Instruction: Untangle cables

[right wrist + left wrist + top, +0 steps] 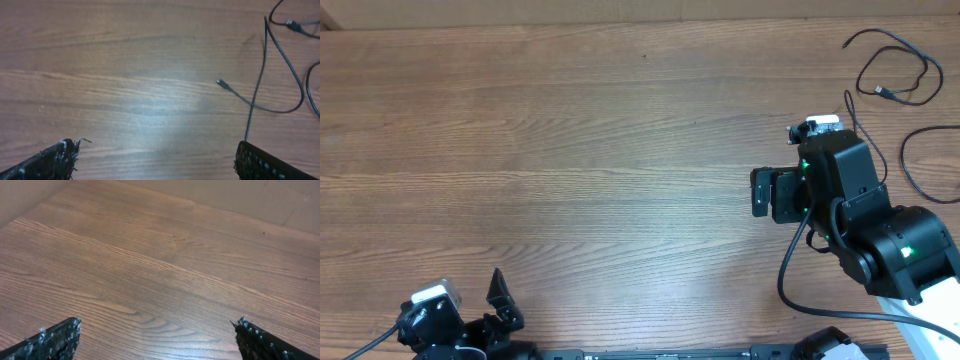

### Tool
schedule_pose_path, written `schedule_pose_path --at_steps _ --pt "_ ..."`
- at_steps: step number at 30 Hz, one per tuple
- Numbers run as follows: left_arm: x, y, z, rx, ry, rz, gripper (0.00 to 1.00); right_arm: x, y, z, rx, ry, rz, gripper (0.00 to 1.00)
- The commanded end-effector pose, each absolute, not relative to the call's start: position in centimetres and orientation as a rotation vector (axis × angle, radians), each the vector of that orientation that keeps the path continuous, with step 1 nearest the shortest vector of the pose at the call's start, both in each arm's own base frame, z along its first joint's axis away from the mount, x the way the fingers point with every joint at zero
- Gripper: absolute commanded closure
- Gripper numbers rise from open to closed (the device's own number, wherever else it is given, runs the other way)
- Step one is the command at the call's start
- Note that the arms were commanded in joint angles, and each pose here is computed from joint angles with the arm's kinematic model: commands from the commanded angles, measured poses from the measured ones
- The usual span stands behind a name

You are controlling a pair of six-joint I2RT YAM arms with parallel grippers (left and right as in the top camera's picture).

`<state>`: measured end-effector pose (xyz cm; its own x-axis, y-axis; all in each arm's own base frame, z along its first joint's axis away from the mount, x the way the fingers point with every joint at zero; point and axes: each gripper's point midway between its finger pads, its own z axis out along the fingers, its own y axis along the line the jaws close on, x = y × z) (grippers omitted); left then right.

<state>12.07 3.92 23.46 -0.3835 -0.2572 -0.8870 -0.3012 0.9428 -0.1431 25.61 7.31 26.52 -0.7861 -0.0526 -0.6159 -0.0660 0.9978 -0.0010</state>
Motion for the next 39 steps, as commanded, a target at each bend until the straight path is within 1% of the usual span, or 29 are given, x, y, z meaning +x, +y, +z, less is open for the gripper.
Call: schedule_pose_path --at_steps 1,8,12,14,16,18,20,26,30,33,35,39 --pt "12.0 3.9 23.5 -0.409 1.977 0.04 0.0 25.0 7.2 26.6 -0.089 2.479 0.027 0.0" --pt "12.0 3.9 23.5 -0.409 1.977 0.04 0.0 25.4 7.3 26.9 -0.071 2.462 0.041 0.0" --pt "12.0 3.9 23.5 -0.409 1.977 0.04 0.01 26.7 7.7 28.1 -0.02 2.389 0.071 0.0" --pt "12.0 3.9 23.5 -0.409 1.977 0.04 0.0 27.8 7.4 29.5 0.017 2.307 0.077 0.0" --pt "12.0 3.9 23.5 -0.409 1.977 0.04 0.01 29.0 6.4 32.6 0.097 2.137 0.132 0.0" --pt "12.0 3.9 23.5 -0.409 1.977 0.04 0.0 29.3 4.7 34.9 0.168 1.963 0.207 0.0" --pt "12.0 3.9 23.5 -0.409 1.977 0.04 0.01 29.0 3.7 35.2 0.191 1.872 0.256 0.0" --pt "12.0 3.9 23.5 -0.409 1.977 0.04 0.0 27.2 1.6 33.1 0.236 1.621 0.342 0.0" --pt "12.0 3.9 23.5 -0.409 1.977 0.04 0.0 26.0 0.8 29.6 0.313 1.462 0.419 0.0" --pt "12.0 3.9 23.5 -0.409 1.977 0.04 0.01 25.9 0.3 26.4 0.376 1.414 0.471 0.0" --pt "12.0 3.9 23.5 -0.409 1.977 0.04 0.0 25.9 0.0 25.0 0.39 1.396 0.479 0.0" --pt "12.0 3.9 23.5 -0.409 1.977 0.04 0.01 25.6 -0.6 24.2 0.391 1.342 0.464 0.0"
